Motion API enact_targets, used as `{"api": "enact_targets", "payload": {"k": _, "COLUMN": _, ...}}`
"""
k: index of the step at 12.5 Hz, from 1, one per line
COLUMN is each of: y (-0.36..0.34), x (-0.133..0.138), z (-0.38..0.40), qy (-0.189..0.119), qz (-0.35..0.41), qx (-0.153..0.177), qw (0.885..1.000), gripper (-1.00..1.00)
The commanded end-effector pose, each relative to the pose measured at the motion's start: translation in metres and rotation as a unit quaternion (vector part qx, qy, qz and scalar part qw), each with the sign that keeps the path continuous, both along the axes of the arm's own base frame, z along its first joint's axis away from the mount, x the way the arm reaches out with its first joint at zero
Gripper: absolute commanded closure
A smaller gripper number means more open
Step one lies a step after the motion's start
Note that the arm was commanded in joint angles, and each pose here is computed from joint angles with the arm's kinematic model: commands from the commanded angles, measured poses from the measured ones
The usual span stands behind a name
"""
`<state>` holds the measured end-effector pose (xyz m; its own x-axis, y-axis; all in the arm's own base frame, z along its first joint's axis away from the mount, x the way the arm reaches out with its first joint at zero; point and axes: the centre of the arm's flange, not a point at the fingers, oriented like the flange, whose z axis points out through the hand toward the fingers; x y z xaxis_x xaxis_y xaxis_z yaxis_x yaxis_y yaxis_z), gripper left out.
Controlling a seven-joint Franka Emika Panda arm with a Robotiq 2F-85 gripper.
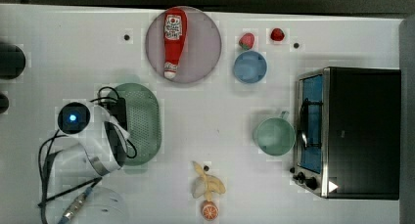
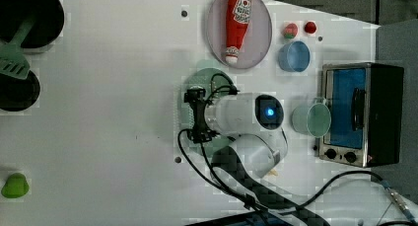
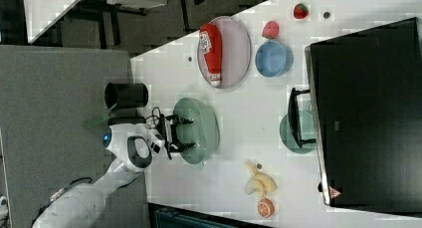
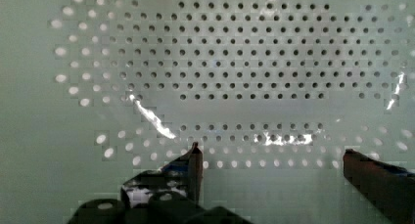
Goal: Drag strainer right to left.
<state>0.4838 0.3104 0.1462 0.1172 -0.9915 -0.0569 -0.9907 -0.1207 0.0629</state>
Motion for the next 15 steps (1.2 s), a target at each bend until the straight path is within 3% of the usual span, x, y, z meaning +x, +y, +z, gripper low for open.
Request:
{"api": "enact_targets", "payload": {"k": 1, "y": 0.035, "x": -0.002, "z": 0.002, "qy": 0.010, "qz": -0.047, "qx": 0.012, "qw": 0.999, "gripper": -1.00}}
{"api": "enact_targets", "payload": {"k": 6, "y": 0.089, "x": -0.004, "z": 0.000, "qy": 0.002, "qz": -0.079, "qx": 0.024, "qw": 0.997, "gripper": -1.00}}
{"api": "enact_targets", "payload": {"k": 15, "y": 0.136, "x": -0.006, "z": 0.018, "qy": -0.003, "qz": -0.046, "qx": 0.047, "qw": 0.998, "gripper": -1.00}}
